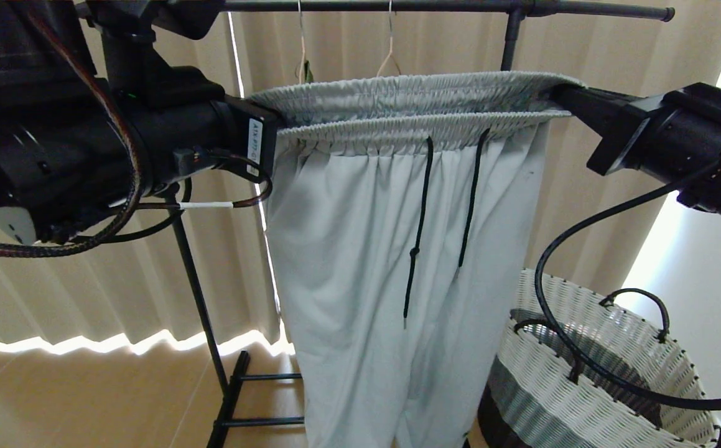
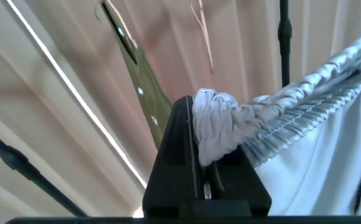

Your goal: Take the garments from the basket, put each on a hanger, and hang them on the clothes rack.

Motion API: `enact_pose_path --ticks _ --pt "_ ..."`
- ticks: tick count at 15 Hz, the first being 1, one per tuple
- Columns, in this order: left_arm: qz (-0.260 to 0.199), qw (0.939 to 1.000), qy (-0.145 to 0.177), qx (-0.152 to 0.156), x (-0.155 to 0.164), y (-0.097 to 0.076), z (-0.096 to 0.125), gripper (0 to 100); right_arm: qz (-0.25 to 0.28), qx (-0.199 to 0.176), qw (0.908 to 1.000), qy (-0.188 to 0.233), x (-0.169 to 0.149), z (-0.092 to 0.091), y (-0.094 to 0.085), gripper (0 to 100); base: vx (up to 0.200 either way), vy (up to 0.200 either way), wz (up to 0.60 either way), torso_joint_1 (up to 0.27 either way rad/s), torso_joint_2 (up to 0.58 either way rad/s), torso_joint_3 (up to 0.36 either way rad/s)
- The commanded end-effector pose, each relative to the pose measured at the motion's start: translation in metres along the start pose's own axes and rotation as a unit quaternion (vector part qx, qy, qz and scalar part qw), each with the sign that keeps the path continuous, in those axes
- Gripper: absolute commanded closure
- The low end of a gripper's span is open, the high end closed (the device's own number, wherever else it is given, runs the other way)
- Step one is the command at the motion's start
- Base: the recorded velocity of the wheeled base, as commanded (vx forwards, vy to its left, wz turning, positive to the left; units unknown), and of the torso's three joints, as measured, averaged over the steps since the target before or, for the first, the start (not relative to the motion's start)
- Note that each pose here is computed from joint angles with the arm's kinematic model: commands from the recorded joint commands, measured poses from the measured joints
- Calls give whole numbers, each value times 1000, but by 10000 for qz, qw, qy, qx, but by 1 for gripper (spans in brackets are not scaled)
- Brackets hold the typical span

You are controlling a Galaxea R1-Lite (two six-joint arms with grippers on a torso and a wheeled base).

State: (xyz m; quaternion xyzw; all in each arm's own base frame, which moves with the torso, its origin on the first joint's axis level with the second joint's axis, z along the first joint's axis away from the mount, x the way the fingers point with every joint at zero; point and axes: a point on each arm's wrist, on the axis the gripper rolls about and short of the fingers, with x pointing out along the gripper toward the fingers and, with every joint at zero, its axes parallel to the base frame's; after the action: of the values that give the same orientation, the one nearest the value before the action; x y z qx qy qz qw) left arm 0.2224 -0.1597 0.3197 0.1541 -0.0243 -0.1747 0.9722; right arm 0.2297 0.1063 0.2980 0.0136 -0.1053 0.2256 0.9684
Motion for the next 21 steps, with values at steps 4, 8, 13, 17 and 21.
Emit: enact_pose_path --ticks 4,8,13,17,21 --pt "-103 9997 202 71 4 -9 -11 100 -2 -12 10000 69 -13 0 0 100 0 0 0 0 0 0" --pt "191 9985 490 122 30 -19 -21 100 157 43 9983 557 -63 19 5 100 0 0 0 0 0 0" --pt "404 9977 529 121 49 -28 -18 100 599 235 9940 884 -94 10 20 100 0 0 0 0 0 0" --pt "475 9974 535 103 43 -26 -17 100 434 200 9942 961 -88 6 17 100 0 0 0 0 0 0" --pt "468 9973 556 118 21 -18 -19 100 -250 101 9957 882 -51 -1 -9 100 0 0 0 0 0 0"
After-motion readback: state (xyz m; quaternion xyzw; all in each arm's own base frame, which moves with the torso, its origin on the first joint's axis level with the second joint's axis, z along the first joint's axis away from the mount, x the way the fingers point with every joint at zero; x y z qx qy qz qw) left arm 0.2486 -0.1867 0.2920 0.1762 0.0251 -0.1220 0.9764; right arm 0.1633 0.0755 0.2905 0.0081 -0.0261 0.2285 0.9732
